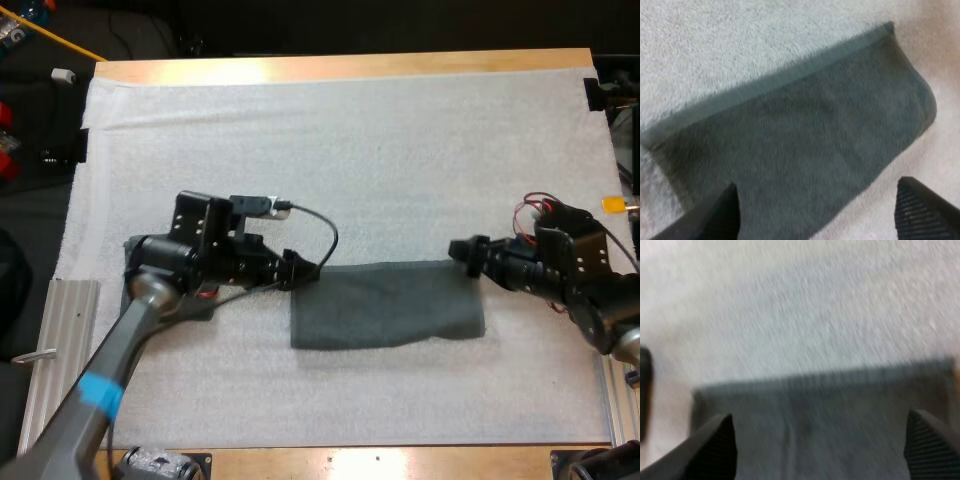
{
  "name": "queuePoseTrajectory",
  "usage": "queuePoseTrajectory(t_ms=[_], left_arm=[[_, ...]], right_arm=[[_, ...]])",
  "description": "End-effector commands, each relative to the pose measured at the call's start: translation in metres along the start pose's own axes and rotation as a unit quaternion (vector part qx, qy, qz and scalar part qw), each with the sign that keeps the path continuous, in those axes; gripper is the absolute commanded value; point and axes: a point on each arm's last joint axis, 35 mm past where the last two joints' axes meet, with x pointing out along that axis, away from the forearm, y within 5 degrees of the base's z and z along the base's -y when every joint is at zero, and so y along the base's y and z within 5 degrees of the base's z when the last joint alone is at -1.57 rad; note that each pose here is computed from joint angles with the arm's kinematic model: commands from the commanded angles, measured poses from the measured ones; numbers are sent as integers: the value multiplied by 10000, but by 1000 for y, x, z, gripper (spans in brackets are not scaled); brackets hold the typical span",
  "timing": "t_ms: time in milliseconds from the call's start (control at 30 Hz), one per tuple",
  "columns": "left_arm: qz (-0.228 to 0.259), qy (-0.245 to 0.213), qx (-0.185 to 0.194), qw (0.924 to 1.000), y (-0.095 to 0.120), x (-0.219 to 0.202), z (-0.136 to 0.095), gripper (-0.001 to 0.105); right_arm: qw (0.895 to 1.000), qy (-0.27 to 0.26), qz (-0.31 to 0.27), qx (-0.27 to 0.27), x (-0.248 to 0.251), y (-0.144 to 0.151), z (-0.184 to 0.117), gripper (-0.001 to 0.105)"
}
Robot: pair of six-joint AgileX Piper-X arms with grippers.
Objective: Pick towel from pile, fold and stack
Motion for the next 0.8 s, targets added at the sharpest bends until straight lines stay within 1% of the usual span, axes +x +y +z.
queuePoseTrajectory(t_ms=[0,100,233,367,600,733,767], left_arm=[[141,-97,125,9998,-7,-13,-5,63],[164,-202,206,9994,-17,-31,-16,63],[126,-427,362,9984,-30,-54,-32,63],[41,-669,512,9964,-43,-82,-55,63],[52,-774,550,9955,-53,-113,-95,63],[-1,-931,665,9934,-57,-123,-109,63],[-14,-968,692,9929,-58,-125,-111,63]], right_arm=[[9996,127,-130,-216,-10,1,0,68],[9983,327,-221,-436,-23,4,-2,68],[9976,453,-242,-463,-35,6,-6,68],[9976,471,-246,-455,-45,8,-10,68],[9965,671,-282,-402,-56,9,-20,68],[9955,758,-289,-493,-58,9,-22,68],[9950,747,-366,-545,-58,8,-22,68]])
